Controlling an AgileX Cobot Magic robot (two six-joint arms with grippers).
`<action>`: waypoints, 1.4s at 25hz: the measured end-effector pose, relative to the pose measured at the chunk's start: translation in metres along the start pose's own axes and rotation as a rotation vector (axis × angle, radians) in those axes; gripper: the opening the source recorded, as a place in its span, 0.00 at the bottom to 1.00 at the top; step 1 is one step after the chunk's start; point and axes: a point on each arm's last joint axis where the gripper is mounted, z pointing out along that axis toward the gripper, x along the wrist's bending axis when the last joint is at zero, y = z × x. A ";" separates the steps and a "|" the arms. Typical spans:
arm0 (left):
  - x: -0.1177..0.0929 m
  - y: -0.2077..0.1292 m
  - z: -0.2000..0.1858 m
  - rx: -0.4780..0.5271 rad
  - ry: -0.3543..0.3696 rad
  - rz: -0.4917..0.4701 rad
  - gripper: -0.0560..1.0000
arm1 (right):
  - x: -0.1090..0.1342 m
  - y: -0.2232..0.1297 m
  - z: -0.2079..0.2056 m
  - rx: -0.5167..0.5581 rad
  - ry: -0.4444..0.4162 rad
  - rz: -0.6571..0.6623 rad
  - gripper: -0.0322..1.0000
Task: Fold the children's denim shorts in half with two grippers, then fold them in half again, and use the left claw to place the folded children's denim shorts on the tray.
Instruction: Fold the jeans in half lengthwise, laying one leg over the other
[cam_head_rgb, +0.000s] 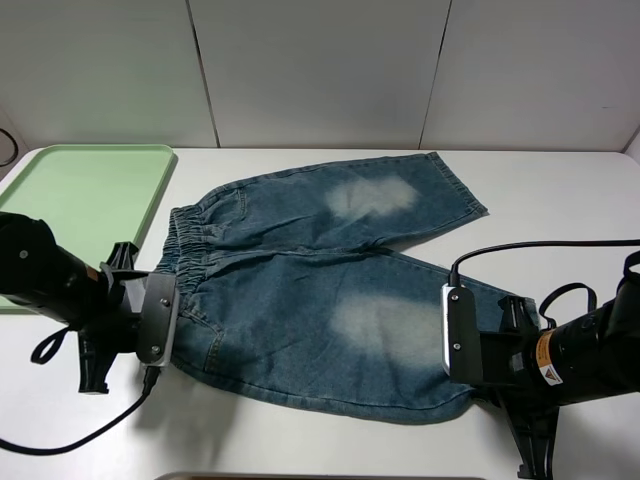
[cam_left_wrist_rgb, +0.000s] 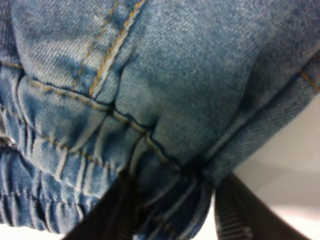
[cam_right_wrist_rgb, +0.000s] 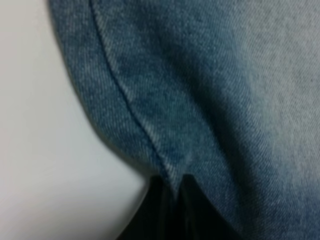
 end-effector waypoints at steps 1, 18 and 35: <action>0.000 0.000 0.000 0.000 0.000 0.000 0.25 | 0.000 0.000 0.000 0.000 0.000 0.000 0.02; -0.001 0.002 0.000 -0.003 -0.006 -0.037 0.14 | -0.013 0.009 -0.009 -0.028 -0.050 0.003 0.01; 0.014 0.024 -0.076 -0.181 0.196 -0.298 0.14 | -0.029 0.016 -0.069 -0.250 -0.318 0.075 0.01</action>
